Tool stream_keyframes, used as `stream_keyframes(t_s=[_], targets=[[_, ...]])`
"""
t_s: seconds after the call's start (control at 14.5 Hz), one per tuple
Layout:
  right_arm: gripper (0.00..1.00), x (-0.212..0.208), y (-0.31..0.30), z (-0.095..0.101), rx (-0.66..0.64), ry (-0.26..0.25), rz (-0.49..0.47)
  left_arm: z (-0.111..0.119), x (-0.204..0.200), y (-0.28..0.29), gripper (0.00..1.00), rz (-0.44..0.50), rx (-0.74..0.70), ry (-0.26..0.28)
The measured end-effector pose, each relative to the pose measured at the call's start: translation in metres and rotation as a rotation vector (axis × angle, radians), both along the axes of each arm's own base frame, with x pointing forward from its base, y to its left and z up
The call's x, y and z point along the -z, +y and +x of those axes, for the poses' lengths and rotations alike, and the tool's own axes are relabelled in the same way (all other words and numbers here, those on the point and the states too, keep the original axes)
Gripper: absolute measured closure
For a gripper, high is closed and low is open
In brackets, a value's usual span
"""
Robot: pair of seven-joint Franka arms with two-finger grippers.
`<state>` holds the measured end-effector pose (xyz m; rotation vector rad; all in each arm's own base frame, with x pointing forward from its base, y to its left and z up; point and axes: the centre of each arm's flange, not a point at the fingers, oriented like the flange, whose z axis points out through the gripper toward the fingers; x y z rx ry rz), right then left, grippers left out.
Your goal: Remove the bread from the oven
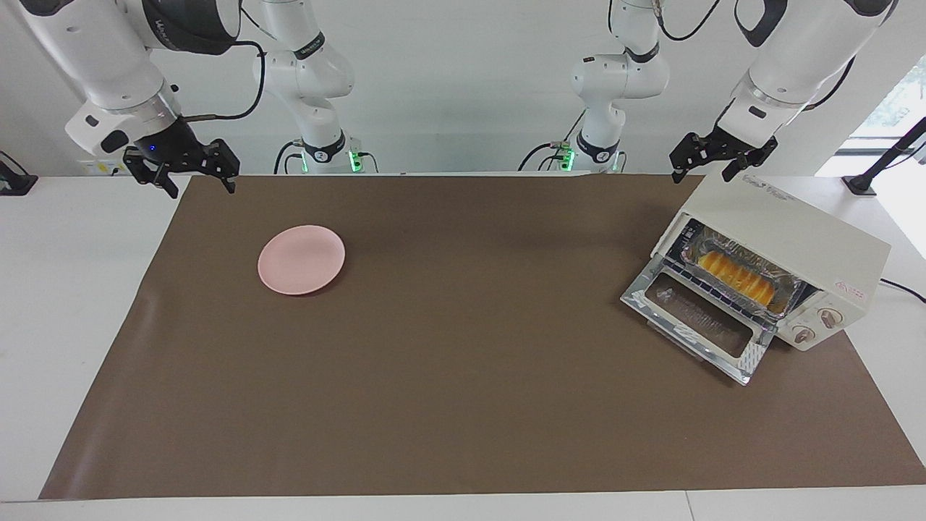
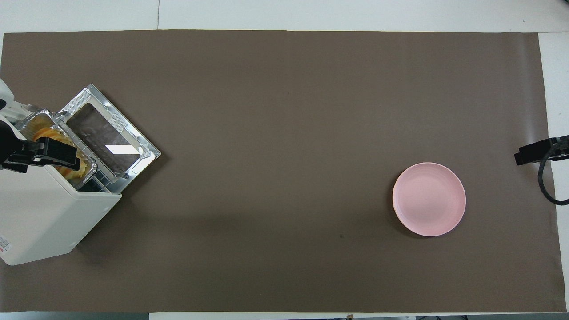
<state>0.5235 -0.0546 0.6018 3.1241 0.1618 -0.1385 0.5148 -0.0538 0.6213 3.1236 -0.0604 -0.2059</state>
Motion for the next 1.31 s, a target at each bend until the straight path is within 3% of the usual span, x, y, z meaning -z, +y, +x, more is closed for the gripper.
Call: stream_keyframes(t_s=[0.34, 0.55, 0.69, 0.83, 1.03, 1.17, 1.31], targets=[[0.0, 0.0, 0.0, 0.0, 0.0, 0.0, 0.0, 0.001, -0.001, -0.001, 0.0, -0.001, 0.001, -0.009], [0.0, 0.0, 0.0, 0.0, 0.0, 0.0, 0.0, 0.008, -0.004, 0.004, 0.0, -0.004, -0.023, -0.06], [0.0, 0.0, 0.001, 0.0, -0.001, 0.0, 0.0, 0.016, -0.006, 0.014, 0.0, -0.004, -0.118, -0.117], [0.0, 0.0, 0.001, 0.0, -0.001, 0.0, 0.0, 0.027, 0.004, 0.017, 0.0, 0.003, -0.23, -0.116], [0.0, 0.0, 0.001, 0.0, -0.001, 0.0, 0.0, 0.066, 0.045, 0.014, 0.0, 0.042, -0.428, -0.077], [0.0, 0.0, 0.001, 0.0, -0.001, 0.001, 0.0, 0.101, 0.082, 0.018, 0.0, 0.133, -0.528, -0.068], [0.0, 0.0, 0.001, 0.0, -0.001, 0.002, 0.0, 0.134, 0.118, 0.023, 0.0, 0.183, -0.577, -0.101]])
